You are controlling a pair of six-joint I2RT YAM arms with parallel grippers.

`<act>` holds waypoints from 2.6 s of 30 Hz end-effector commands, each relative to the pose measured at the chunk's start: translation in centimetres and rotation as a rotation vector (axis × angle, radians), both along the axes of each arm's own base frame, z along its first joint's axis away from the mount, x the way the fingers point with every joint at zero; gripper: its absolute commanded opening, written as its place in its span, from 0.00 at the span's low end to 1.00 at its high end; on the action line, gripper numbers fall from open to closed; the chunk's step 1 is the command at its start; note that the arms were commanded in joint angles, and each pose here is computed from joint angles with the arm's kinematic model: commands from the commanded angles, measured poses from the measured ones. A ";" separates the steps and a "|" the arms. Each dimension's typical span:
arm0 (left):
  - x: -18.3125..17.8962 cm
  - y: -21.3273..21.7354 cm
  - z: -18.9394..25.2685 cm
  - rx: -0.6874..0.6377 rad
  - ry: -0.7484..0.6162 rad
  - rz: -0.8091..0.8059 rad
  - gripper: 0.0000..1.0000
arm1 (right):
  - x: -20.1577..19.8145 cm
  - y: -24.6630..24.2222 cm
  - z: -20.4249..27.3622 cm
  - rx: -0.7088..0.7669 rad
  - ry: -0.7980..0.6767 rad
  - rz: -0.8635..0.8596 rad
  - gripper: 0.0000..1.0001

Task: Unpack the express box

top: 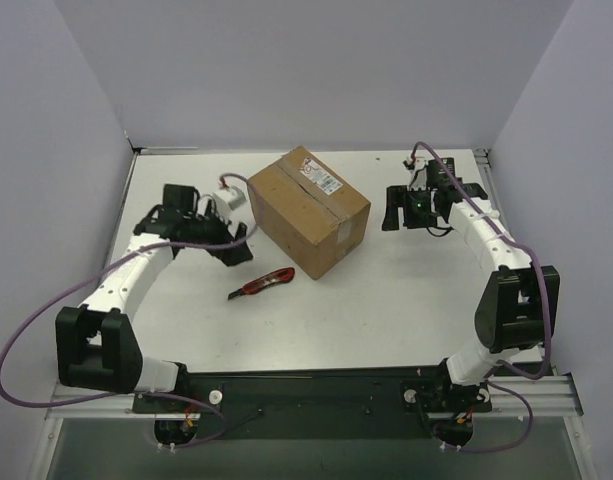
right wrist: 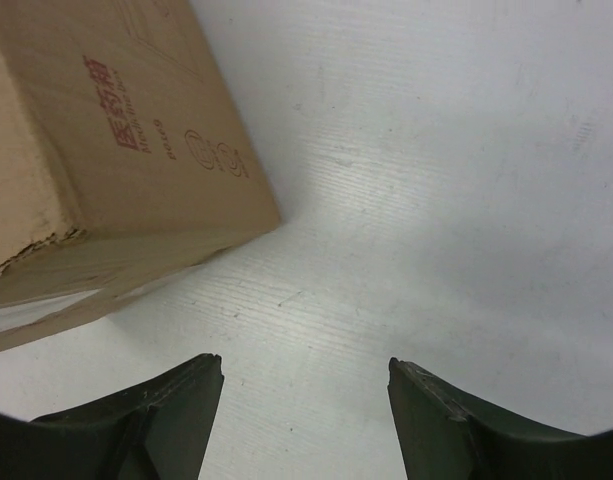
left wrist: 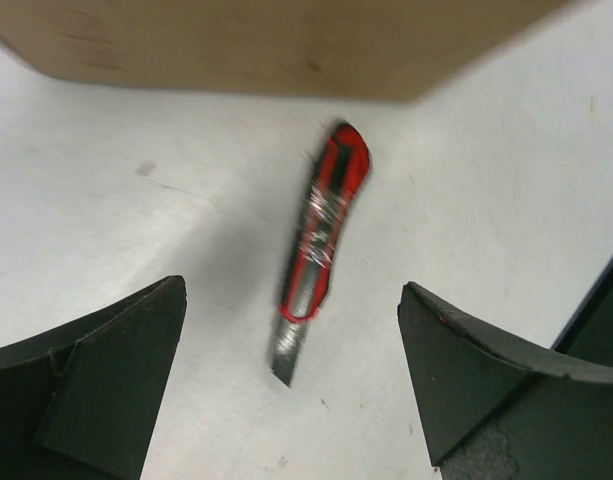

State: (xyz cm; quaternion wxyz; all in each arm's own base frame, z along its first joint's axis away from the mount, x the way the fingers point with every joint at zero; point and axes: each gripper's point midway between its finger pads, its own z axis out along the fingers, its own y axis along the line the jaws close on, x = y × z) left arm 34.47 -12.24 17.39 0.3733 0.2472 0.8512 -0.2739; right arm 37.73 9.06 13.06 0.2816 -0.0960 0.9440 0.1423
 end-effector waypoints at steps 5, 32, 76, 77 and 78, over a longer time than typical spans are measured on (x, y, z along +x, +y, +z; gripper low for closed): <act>-7.5 -2.4 -7.4 0.417 -0.173 -0.434 0.97 | -1.4 1.8 2.1 0.077 -0.049 0.120 0.67; -7.3 -4.5 -15.9 0.527 -0.032 -0.435 0.55 | -3.9 1.2 0.5 0.067 -0.028 0.113 0.67; -4.1 -13.0 9.7 0.098 -0.776 -0.208 0.00 | -5.0 20.1 13.1 0.622 0.010 0.549 0.68; -4.2 -13.1 9.5 0.103 -0.772 -0.214 0.00 | -4.9 20.3 13.1 0.622 0.009 0.552 0.68; -4.2 -13.1 9.5 0.110 -0.777 -0.221 0.00 | -4.8 20.4 13.2 0.626 0.003 0.553 0.67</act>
